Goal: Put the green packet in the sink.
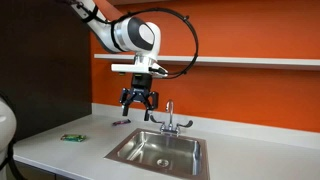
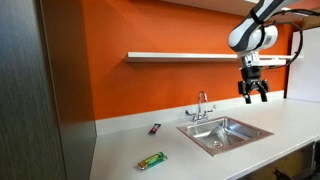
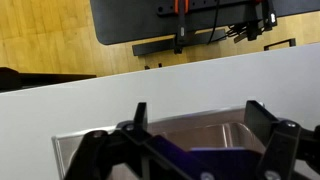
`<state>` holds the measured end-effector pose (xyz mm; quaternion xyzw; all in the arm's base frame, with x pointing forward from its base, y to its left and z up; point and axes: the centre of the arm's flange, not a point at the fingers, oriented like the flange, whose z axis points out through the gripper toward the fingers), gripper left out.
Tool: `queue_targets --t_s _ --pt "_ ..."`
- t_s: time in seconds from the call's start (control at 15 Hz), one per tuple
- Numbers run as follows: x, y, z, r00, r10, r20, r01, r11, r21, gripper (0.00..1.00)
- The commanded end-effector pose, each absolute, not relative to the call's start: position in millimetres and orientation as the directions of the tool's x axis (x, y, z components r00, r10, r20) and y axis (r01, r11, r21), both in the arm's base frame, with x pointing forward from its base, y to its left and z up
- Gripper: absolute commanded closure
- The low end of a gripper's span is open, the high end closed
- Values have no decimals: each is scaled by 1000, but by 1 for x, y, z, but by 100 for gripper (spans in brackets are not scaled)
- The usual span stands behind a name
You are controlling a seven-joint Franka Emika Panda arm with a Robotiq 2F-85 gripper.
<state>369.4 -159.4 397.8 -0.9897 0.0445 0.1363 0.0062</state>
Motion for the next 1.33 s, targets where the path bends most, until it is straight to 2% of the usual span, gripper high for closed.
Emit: queue_targets --t_s 0.0,0.47,1.27 --pt "369 -159 398 959 -87 -270 -90 -996 0 0" --pt "402 -123 387 959 36 -282 44 -999 21 0" --pt "472 37 346 873 399 -281 426 -904 39 0"
